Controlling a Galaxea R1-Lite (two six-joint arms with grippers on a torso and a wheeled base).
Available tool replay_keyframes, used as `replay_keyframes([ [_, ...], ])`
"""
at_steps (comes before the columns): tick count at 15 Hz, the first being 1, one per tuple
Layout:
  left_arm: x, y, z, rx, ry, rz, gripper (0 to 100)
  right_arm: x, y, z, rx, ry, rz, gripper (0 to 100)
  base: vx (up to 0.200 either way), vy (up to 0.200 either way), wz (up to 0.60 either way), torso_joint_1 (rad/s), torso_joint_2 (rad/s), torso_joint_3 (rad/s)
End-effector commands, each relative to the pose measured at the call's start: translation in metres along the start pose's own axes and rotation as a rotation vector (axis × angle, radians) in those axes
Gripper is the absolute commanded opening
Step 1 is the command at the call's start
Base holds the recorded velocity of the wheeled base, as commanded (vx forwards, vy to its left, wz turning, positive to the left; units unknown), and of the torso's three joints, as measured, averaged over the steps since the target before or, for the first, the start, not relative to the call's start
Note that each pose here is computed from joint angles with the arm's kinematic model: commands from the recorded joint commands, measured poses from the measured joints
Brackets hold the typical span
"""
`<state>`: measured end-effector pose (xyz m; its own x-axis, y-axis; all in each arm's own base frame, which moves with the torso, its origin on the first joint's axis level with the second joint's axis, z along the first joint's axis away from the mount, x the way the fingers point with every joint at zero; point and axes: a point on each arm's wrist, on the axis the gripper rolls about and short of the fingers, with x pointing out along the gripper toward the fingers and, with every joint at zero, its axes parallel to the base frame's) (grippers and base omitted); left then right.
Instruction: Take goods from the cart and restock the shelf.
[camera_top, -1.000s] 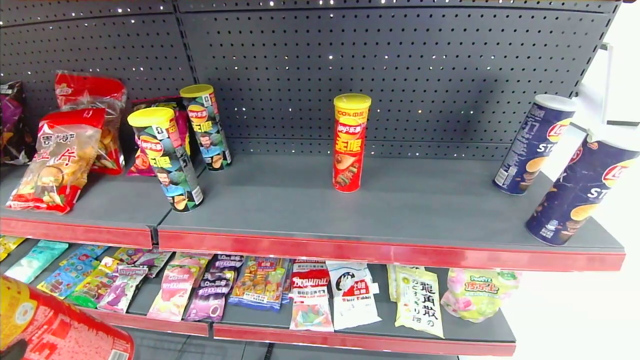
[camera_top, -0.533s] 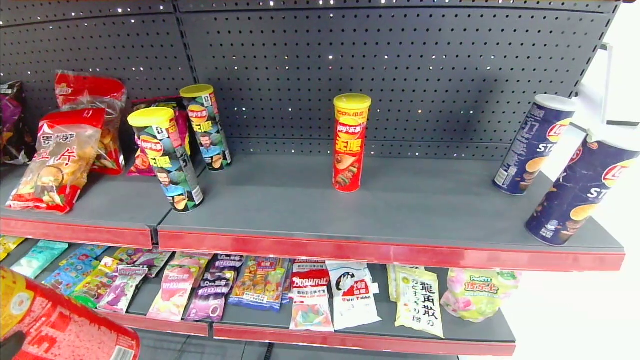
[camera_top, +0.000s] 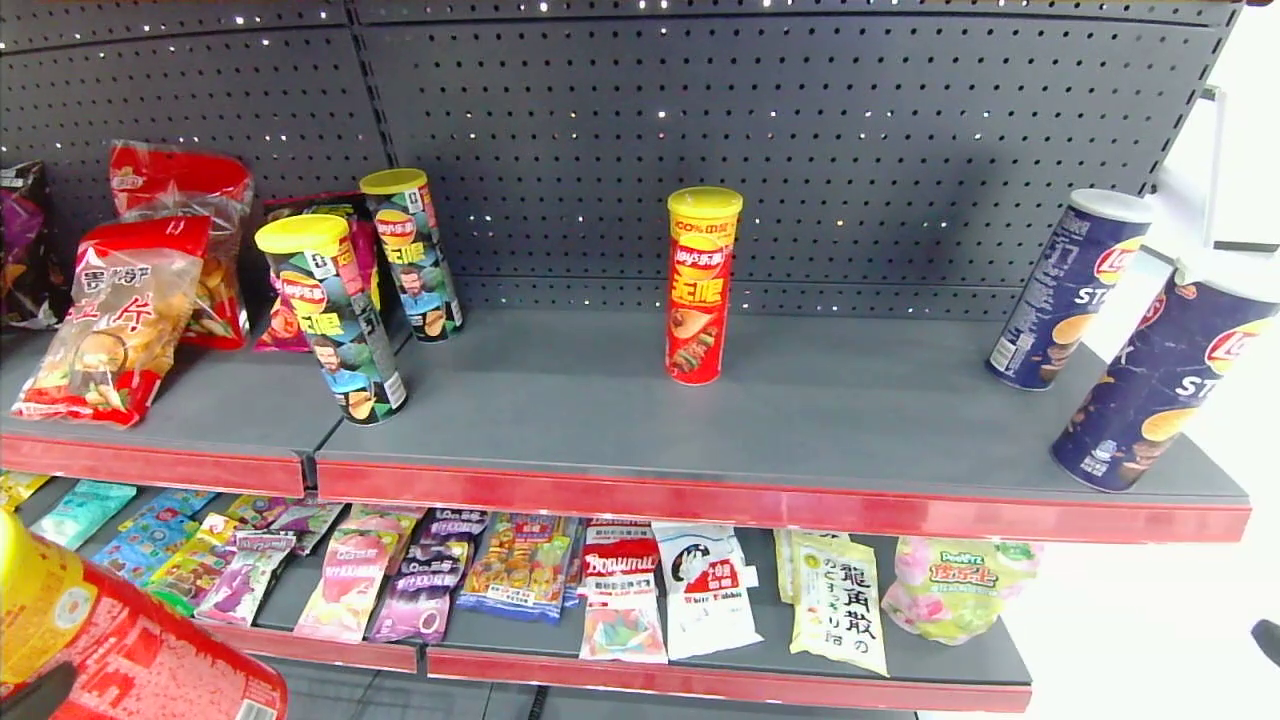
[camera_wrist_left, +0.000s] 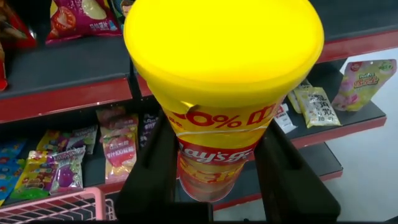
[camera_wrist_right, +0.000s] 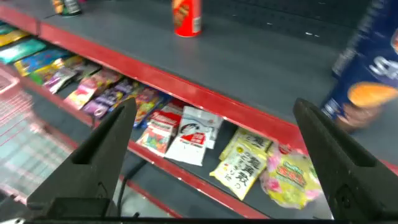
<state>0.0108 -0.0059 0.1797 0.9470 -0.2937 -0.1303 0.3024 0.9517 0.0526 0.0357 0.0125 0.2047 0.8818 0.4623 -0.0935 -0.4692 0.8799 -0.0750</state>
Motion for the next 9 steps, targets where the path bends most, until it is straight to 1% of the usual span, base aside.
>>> replay_keyframes([
  [1,0.004,0.001,0.0,-0.005,0.022,-0.008,0,0.057,-0.01,0.03,0.007,0.091,0.151,100,0.0,0.0,0.0,0.0,0.0,0.0],
  [2,0.005,0.001,0.0,-0.005,0.023,-0.019,0,0.074,-0.012,0.039,0.007,0.104,0.179,100,0.0,0.0,0.0,0.0,0.0,0.0],
  [4,0.004,0.001,0.0,-0.005,0.021,-0.022,0,0.115,-0.012,0.058,-0.003,0.08,0.237,100,0.0,0.0,0.0,0.0,0.0,0.0],
  [5,0.004,0.001,0.0,-0.005,0.021,-0.022,0,0.137,-0.013,0.061,-0.007,0.069,0.247,100,0.0,0.0,0.0,0.0,0.0,0.0],
  [7,0.005,0.001,0.001,-0.005,0.021,-0.022,0,0.178,-0.016,0.058,-0.009,0.07,0.253,100,0.0,0.0,0.0,0.0,0.0,0.0],
  [9,0.004,0.001,0.0,-0.005,0.022,-0.018,0,0.212,-0.02,0.054,0.0,0.092,0.255,100,0.0,0.0,0.0,0.0,0.0,0.0],
])
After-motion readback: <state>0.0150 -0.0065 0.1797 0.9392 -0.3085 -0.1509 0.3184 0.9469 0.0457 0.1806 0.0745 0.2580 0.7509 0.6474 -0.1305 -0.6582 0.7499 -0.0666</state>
